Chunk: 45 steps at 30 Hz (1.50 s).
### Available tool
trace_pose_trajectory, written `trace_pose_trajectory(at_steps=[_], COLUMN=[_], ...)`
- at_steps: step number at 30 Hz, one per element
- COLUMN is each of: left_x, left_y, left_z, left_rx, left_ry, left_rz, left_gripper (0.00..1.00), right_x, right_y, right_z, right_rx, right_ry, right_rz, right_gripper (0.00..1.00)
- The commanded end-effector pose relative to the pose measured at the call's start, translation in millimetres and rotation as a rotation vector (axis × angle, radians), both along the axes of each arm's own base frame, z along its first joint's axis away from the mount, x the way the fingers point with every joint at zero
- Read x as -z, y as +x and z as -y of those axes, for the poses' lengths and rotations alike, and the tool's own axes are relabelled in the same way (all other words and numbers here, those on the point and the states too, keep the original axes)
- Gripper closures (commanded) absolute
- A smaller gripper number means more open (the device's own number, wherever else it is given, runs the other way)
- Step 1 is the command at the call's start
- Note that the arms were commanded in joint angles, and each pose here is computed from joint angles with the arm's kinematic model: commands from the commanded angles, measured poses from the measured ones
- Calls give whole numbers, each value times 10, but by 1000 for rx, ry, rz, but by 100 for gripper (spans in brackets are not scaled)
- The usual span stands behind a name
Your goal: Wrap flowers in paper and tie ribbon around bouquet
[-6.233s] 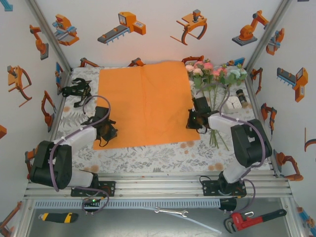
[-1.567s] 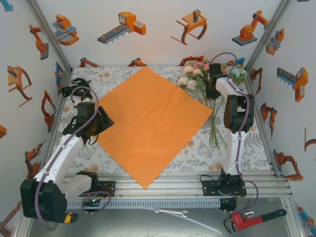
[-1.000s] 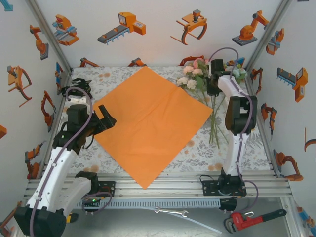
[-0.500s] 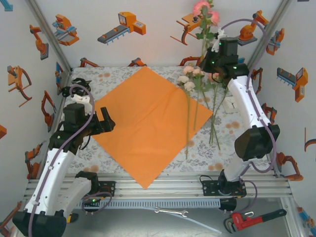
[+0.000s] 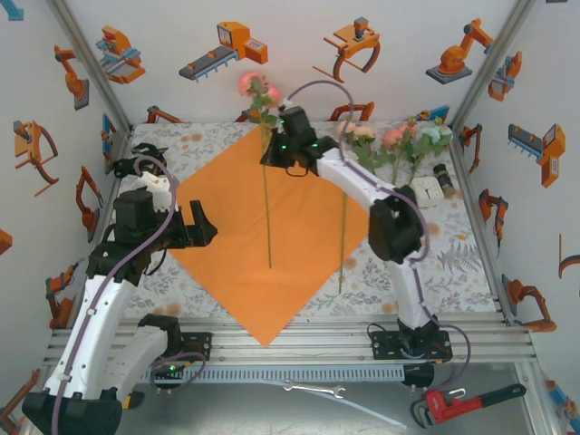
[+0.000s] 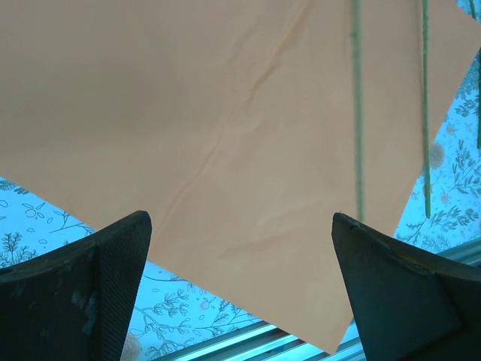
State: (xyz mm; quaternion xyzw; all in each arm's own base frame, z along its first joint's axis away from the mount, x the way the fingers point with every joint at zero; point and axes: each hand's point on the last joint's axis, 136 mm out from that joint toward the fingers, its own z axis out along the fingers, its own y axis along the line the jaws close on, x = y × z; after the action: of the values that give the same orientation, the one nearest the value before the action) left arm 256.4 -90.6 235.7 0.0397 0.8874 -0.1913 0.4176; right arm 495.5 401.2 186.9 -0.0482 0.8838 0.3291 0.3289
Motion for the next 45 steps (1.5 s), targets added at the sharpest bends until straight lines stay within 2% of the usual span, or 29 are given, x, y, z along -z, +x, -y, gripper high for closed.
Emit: trace_pose_trajectory(at_steps=[1,7,16,20,25,28,32,35,38,42,45], left_x=[10,38,48,51,66,61,27,-87,-283,-532,-601], left_y=[-22,-18,-4,3,10,4,-18,-85,-192,-379,-482], left_z=[13,0,-11,-17,-27,-11,67,258,469,652,717], left_rx=[22,20,16,14,8,17,59,168,297,434,488], left_ry=[-6,-27,-57,-61,-67,-74,-104,-175,-263,-332,-345], left_rz=[2,-15,-23,-25,-32,-32,-22,7,67,164,203], left_gripper=[3,3,3,3,3,3,3,3,3,3,3], right_x=[-69,358,1047,1200,1067,768,249,-121,-343,-349,-139], right_y=[84,126,99,99,80,68,21,-79,-198,-387,-501], right_z=[-288,-615,-639,-581,-567,-538,-417,-194,202,960,1505], right_rx=[-8,-3,26,29,6,-8,-23,-27,10,135,232], right_ry=[28,39,-18,-68,-72,-55,-29,-49,-95,-205,-285], right_rz=[18,-23,-93,-92,-78,-46,15,77,123,159,141], right_gripper=[100,100,100,87,70,65,64,63,63,63,62])
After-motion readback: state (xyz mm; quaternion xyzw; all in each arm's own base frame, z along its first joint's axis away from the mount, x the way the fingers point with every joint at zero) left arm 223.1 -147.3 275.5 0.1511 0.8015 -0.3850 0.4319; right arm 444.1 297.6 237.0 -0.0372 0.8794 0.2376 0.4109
